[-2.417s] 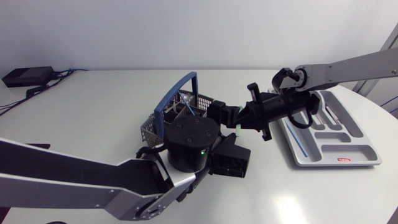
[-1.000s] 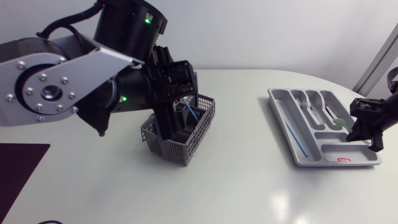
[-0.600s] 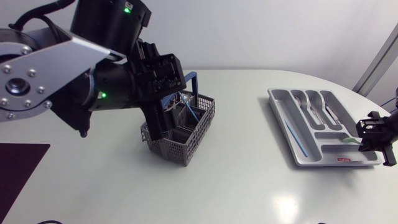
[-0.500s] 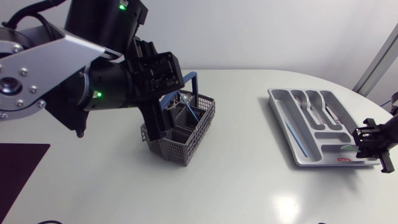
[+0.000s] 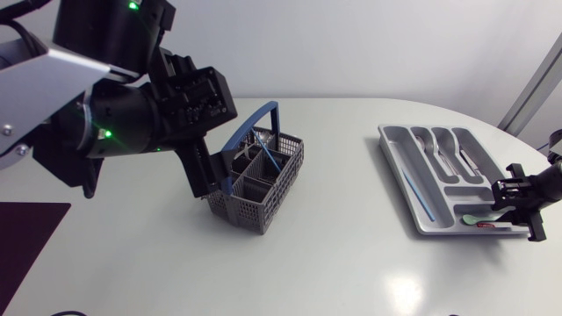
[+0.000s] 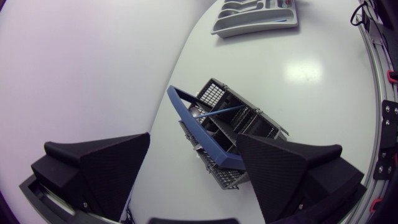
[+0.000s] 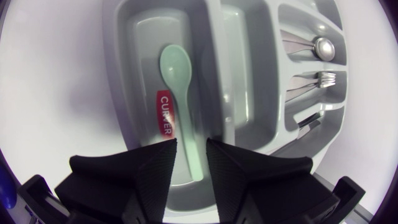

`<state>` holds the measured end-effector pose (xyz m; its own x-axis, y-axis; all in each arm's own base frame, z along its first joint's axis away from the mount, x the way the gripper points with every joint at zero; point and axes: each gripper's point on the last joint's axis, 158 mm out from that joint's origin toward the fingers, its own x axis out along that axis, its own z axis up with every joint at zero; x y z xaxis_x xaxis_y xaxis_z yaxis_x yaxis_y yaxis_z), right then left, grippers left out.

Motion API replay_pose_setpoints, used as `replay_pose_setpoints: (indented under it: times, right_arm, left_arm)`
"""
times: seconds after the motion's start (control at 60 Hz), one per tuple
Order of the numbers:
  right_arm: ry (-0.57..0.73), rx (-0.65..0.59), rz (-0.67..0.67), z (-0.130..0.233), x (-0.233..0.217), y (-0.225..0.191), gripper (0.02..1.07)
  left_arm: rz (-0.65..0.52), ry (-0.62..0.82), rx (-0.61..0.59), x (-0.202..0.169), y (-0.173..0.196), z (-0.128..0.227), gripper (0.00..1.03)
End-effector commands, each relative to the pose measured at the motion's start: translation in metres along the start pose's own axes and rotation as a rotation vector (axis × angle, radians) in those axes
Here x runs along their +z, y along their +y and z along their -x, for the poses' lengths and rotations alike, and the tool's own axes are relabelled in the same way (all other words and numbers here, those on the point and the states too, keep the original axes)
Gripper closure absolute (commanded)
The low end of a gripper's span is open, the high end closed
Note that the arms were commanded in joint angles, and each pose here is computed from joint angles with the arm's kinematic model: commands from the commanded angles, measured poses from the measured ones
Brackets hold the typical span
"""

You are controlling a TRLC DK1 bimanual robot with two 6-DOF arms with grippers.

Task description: Unload the cutlery basket into the drawer organizer.

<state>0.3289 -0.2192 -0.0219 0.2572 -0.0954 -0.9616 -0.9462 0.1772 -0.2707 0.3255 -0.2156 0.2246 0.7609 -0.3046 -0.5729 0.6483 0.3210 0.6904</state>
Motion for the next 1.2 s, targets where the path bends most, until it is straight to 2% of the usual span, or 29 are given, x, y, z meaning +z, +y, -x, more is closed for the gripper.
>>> replay_pose_setpoints:
  times: [0.0,0.067,0.2,0.283,0.383,0.517,0.55,0.683,0.733,0.867,1.033,1.183]
  right_arm:
    - [-0.014,-0.04,-0.005,0.014,0.007,-0.006,0.49]
    - [-0.049,-0.102,-0.033,0.033,0.017,-0.019,0.48]
    - [-0.217,-0.221,-0.125,0.089,0.072,-0.035,0.47]
    - [-0.305,-0.263,-0.153,0.111,0.107,-0.034,0.47]
    - [-0.408,-0.265,-0.186,0.129,0.154,-0.029,0.47]
    - [-0.519,-0.216,-0.221,0.146,0.216,-0.018,0.47]
    - [-0.58,-0.192,-0.238,0.155,0.243,-0.013,0.47]
    - [-0.671,-0.127,-0.281,0.163,0.293,-0.008,0.47]
    - [-0.693,-0.099,-0.31,0.163,0.307,-0.006,0.41]
    - [-0.733,-0.014,-0.336,0.16,0.348,0.001,0.41]
    - [-0.766,0.022,-0.342,0.156,0.382,0.003,0.41]
    - [-0.769,0.069,-0.409,0.144,0.4,-0.01,0.41]
  left_arm:
    - [0.035,0.018,-0.009,-0.013,-0.004,0.001,0.06]
    - [0.056,0.015,-0.004,-0.019,-0.002,0.004,0.06]
    - [0.107,0.037,0.015,-0.04,0.002,0.008,0.06]
    - [0.141,0.048,0.009,-0.051,-0.003,0.006,0.06]
    - [0.171,0.049,0.005,-0.058,-0.007,0.005,0.06]
    - [0.213,0.051,-0.022,-0.066,-0.014,0.0,0.06]
    - [0.221,0.057,-0.03,-0.071,-0.019,-0.002,0.06]
    - [0.246,0.059,-0.044,-0.076,-0.025,-0.008,0.06]
    - [0.247,0.06,-0.043,-0.077,-0.026,-0.01,0.06]
    - [0.275,0.062,-0.049,-0.083,-0.025,-0.014,0.06]
    - [0.294,0.069,-0.055,-0.088,-0.029,-0.016,0.06]
    - [0.315,0.072,-0.055,-0.088,-0.029,-0.023,0.07]
